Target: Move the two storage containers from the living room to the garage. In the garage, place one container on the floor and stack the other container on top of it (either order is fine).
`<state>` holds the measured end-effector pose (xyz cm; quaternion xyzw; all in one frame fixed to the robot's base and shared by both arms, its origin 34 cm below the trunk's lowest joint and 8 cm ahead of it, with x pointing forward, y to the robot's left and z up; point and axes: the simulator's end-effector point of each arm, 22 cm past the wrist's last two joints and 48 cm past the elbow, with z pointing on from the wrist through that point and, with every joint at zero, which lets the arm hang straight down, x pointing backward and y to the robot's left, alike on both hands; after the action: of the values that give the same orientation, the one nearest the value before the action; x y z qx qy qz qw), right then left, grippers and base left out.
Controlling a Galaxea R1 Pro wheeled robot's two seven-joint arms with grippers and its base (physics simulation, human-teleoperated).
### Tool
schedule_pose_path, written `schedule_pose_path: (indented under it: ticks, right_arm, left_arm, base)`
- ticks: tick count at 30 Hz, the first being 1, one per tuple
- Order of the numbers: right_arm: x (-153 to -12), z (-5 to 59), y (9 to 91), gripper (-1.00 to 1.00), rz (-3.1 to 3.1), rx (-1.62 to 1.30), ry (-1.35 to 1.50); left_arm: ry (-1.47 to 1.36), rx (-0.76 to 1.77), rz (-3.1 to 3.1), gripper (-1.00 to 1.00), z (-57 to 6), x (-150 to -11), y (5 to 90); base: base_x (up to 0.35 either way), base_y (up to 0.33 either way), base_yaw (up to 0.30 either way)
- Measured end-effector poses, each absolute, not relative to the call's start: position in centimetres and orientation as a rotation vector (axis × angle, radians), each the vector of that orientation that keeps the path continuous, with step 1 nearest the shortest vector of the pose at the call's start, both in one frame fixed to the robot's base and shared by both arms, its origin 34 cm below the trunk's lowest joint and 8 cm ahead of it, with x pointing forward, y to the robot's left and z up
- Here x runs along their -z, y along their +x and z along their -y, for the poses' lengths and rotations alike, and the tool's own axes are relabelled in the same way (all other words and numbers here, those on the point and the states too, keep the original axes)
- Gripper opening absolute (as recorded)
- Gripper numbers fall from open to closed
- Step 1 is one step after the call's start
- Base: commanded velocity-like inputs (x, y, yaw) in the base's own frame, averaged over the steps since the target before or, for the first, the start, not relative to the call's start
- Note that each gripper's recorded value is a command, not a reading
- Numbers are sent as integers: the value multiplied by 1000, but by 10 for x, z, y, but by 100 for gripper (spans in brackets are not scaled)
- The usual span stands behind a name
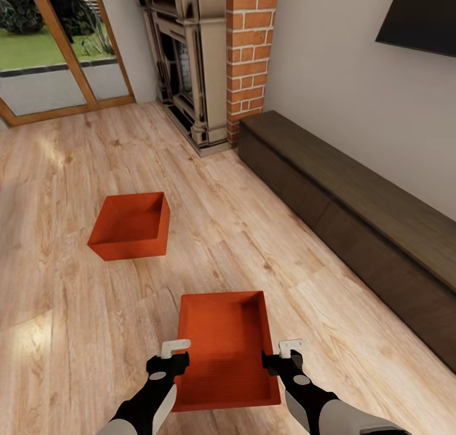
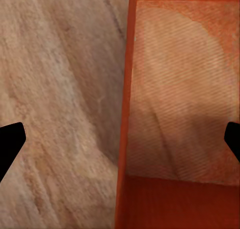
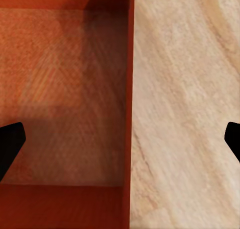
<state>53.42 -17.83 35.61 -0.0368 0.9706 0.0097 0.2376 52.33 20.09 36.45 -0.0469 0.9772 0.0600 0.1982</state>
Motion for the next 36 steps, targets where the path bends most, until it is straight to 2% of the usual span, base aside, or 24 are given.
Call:
schedule_pose_path:
  ticks: [36]
  right_arm:
    - [-285,178,525,100,-2658,-26,-100]
  left_arm:
    - [-126,-168,-2739,100,-201,-293,512]
  base:
    - [0,0,0]
